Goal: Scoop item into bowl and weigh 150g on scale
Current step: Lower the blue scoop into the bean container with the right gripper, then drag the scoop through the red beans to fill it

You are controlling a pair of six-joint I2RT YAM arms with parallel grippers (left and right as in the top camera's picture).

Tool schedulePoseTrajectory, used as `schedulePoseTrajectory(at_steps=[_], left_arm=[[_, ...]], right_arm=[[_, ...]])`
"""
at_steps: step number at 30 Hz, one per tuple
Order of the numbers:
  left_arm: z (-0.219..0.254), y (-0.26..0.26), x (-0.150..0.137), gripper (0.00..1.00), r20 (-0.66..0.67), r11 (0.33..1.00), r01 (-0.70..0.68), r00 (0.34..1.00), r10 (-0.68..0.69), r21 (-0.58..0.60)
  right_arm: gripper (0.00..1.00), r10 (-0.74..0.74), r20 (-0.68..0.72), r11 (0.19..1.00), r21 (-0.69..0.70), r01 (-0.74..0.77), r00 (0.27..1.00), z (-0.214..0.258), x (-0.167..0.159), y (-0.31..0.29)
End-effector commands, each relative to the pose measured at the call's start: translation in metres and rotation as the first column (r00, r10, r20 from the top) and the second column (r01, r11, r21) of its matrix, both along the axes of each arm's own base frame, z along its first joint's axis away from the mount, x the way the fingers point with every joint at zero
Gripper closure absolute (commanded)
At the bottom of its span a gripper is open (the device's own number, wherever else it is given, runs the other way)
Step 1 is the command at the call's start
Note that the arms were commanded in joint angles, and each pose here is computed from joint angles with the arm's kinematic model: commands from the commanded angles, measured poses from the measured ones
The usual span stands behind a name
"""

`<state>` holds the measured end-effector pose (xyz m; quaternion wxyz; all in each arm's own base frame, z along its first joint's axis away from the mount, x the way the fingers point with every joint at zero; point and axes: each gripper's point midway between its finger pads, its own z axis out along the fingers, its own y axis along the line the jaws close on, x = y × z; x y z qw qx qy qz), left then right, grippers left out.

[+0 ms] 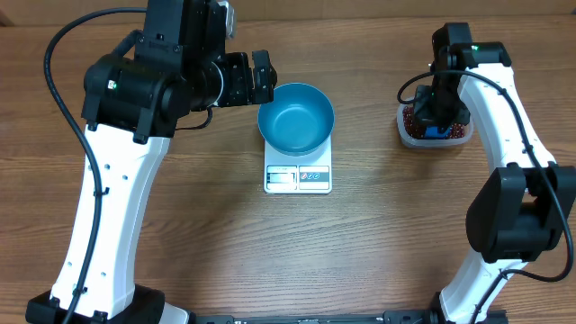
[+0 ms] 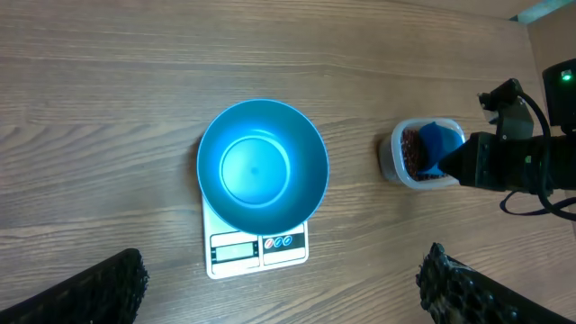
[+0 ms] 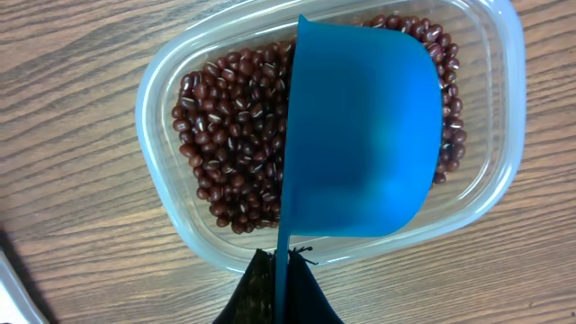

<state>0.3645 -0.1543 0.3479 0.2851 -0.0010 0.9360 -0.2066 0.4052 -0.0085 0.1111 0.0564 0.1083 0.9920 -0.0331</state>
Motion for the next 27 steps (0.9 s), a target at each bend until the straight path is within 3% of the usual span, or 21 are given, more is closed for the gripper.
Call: schedulePoseTrajectory(at_steps=[1,27], left_arm=[[0.003,0.001,0.003,0.01,0.017,1.0,0.007,1.0,-0.007,0.011],[0.003,0.0,0.003,0.01,0.015,1.0,0.014,1.0,-0.014,0.003]], right_arm=[[0.96,0.015,0.015,0.998,0.068,-0.016,1.0,0.002,0.008,0.012],[0.96,-0.038,0.012,0.932,0.362,0.031,0.999,0.008,0.006,0.017]])
